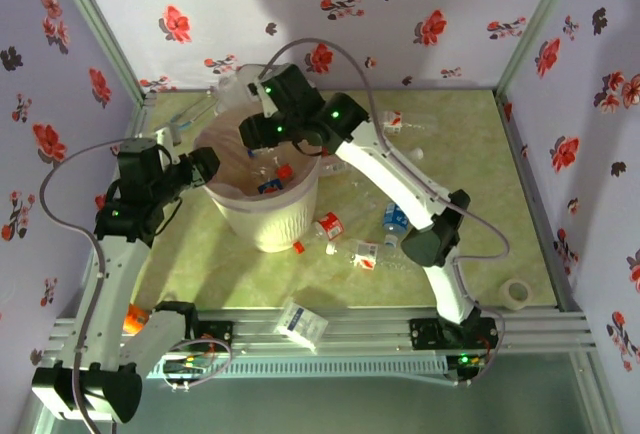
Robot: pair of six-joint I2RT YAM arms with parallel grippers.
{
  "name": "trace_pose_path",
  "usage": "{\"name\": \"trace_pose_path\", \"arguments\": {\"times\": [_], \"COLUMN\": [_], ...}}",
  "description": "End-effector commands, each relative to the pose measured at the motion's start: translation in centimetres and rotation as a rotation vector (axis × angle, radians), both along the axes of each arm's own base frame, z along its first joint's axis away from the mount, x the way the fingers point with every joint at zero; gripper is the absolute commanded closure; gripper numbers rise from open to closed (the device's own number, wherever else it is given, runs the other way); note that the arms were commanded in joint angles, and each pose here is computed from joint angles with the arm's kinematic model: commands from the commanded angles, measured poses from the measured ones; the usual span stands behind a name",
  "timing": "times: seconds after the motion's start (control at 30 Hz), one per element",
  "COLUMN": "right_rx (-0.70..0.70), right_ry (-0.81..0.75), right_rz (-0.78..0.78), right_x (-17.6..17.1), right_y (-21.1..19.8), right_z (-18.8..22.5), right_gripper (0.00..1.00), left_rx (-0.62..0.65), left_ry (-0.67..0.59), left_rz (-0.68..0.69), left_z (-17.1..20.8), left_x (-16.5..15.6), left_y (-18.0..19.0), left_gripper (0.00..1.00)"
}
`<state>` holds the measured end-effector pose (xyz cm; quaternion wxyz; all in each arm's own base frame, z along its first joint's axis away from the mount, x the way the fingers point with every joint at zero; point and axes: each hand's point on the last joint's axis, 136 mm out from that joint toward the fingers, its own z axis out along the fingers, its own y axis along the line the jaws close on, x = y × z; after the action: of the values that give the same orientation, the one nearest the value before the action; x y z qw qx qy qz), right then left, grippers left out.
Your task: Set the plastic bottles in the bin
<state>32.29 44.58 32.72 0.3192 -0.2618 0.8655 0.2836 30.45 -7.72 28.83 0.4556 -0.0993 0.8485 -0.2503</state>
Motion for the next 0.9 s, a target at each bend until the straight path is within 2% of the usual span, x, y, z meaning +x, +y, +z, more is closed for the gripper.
{"name": "trace_pose_path", "arguments": {"times": [0.0, 0.17, 0.3, 0.37, 0.47, 0.67, 0.87], "right_rx": [-0.094, -0.141, -0.15, -0.17, -0.184, -0.189, -0.109], "right_ry": [0.009, 0.048, 0.073, 0.089, 0.089, 0.036, -0.056], "right_rz": [0.011, 0.009, 0.003, 0.004, 0.007, -0.009, -0.006], "right_x": [-0.8, -1.6, -1.6, -1.6, -1.5, -0.6, -0.5], "right_y": [-0.4, -0.3, 0.0, 0.0, 0.0, -0.4, -1.0], "right_z": [-1.8, -4.9, -7.3, -8.4, -8.8, -8.2, -2.8], "right_gripper": [0.58, 0.55, 0.41, 0.31, 0.2, 0.04, 0.01], "left_rx": [0.004, 0.001, 0.001, 0.003, 0.006, 0.008, 0.015], "left_ry": [-0.005, -0.009, -0.005, -0.002, -0.001, 0.001, 0.0], "left_rz": [-0.003, 0.008, 0.009, 0.008, 0.009, 0.005, 0.003], "left_z": [0.5, 0.6, 0.3, 0.3, 0.2, 0.0, 0.0], "left_x": [0.3, 0.6, 0.7, 0.7, 0.7, 0.6, 0.4], "left_y": [-0.2, -0.2, -0.2, -0.2, -0.1, -0.2, -0.2], "left_gripper": [0.48, 0.48, 0.49, 0.49, 0.49, 0.49, 0.49]}}
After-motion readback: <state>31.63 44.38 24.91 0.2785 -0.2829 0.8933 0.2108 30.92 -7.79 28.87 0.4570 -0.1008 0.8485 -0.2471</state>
